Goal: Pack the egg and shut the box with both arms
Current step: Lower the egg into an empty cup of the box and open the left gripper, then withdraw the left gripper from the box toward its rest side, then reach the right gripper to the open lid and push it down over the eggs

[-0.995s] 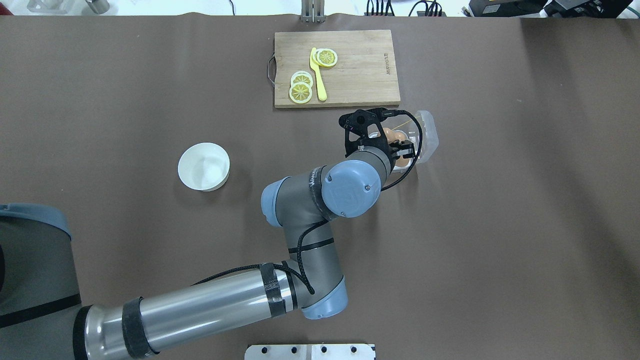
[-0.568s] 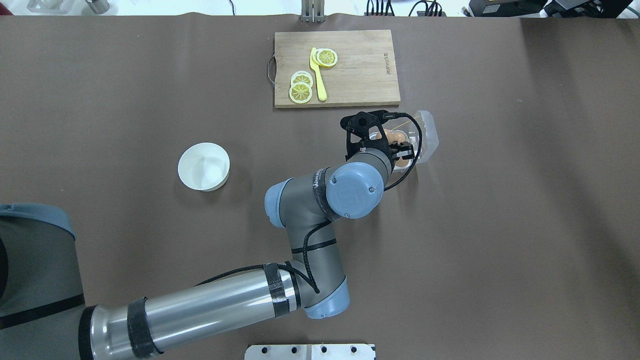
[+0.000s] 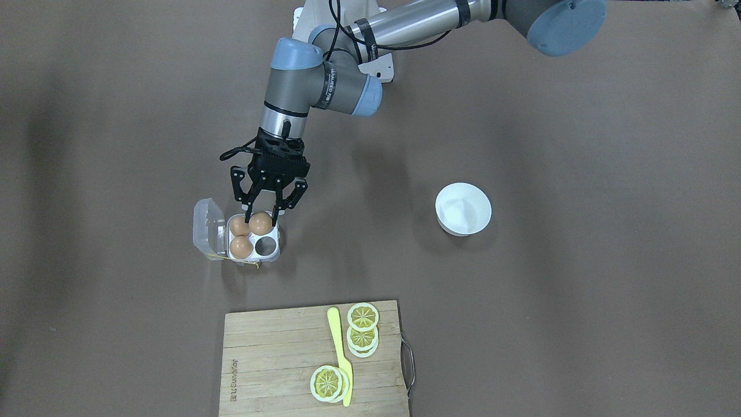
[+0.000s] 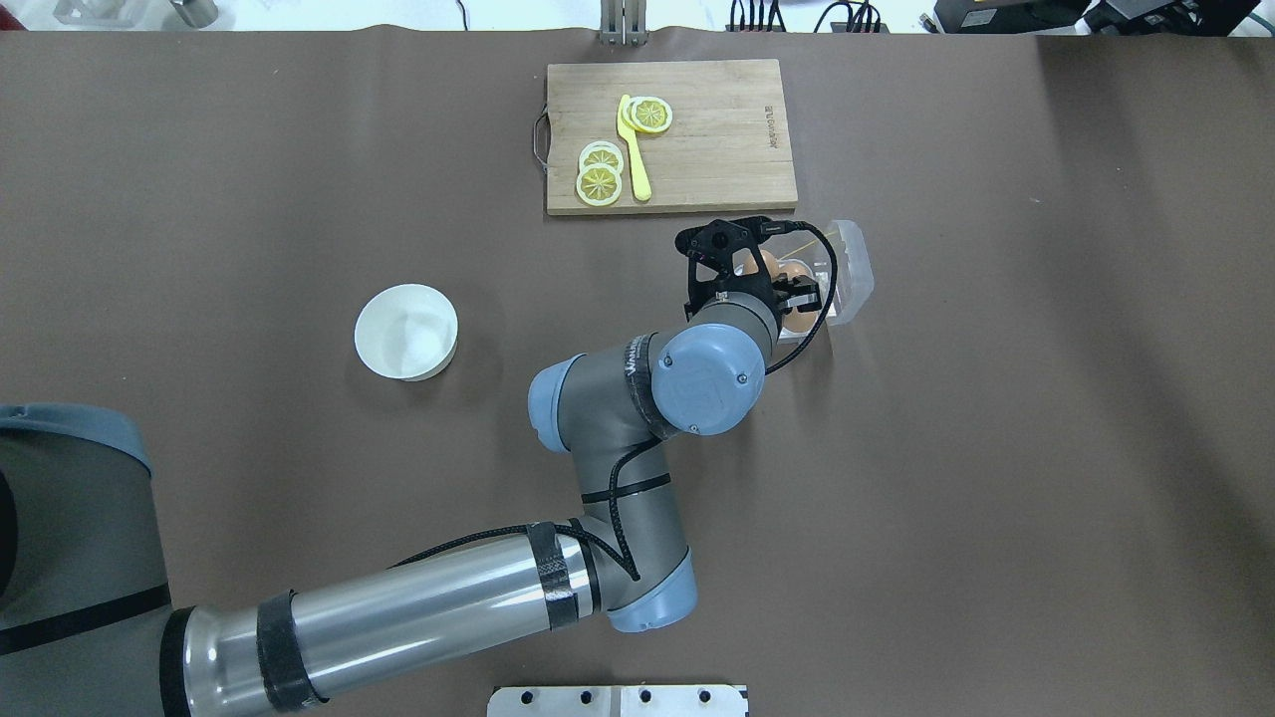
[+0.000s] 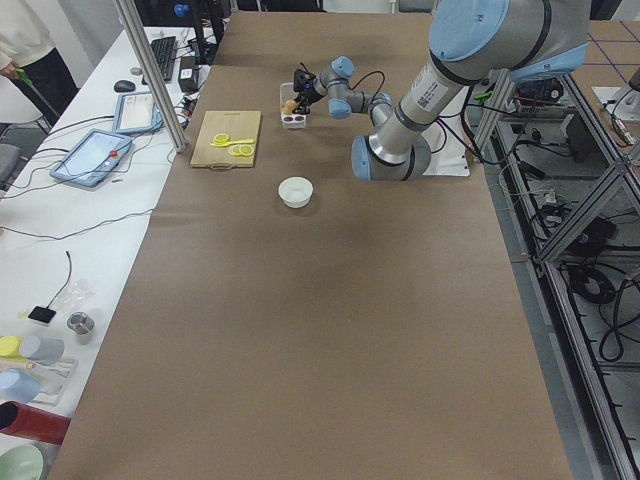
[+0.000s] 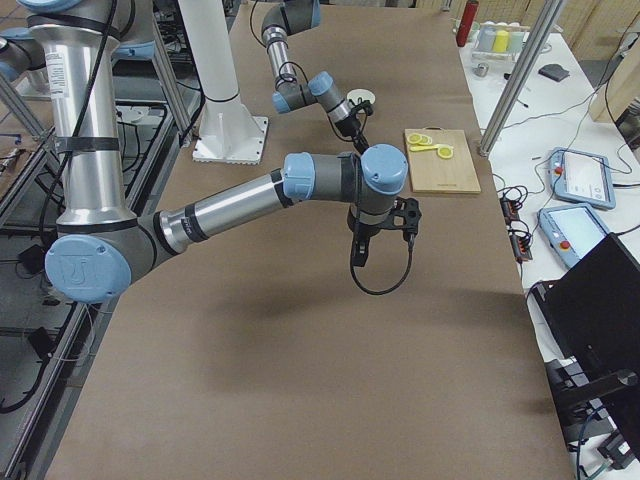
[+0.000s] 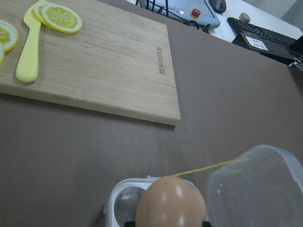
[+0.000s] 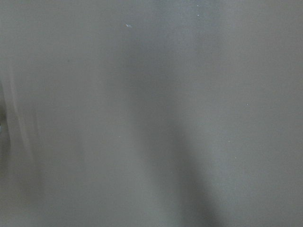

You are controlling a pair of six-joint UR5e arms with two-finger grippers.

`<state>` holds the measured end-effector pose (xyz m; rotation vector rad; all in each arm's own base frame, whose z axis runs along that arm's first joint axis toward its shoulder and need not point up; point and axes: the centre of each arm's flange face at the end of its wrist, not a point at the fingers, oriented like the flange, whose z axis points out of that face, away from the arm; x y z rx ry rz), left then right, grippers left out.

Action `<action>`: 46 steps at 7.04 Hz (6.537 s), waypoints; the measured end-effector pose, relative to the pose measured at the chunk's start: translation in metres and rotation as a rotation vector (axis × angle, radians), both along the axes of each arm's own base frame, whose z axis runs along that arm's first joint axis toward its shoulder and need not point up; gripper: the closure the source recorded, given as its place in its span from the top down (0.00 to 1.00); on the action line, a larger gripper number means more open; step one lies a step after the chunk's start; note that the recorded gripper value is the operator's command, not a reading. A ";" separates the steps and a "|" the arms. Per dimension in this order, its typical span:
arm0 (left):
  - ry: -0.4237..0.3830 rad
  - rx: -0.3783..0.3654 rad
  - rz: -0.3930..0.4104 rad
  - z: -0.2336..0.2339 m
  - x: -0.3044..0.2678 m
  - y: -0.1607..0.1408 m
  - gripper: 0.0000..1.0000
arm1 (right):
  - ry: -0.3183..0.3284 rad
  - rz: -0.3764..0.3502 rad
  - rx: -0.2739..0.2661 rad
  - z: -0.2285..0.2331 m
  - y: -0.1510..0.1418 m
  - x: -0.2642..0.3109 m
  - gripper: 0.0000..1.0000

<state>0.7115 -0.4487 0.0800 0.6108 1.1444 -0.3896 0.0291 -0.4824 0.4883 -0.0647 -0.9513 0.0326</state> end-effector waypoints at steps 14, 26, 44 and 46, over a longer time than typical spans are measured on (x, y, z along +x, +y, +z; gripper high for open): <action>-0.020 -0.004 -0.010 0.003 0.013 0.003 0.94 | -0.009 0.006 -0.015 0.001 -0.002 -0.001 1.00; -0.051 -0.096 0.171 0.048 -0.185 -0.086 0.98 | -0.014 -0.014 0.064 -0.026 -0.022 -0.017 1.00; -0.251 -0.158 0.322 0.149 -0.464 -0.115 0.98 | -0.170 0.082 0.170 -0.077 -0.071 -0.343 0.00; -0.251 -0.157 0.321 0.149 -0.464 -0.116 0.98 | -0.189 0.049 0.162 -0.085 -0.073 -0.357 0.00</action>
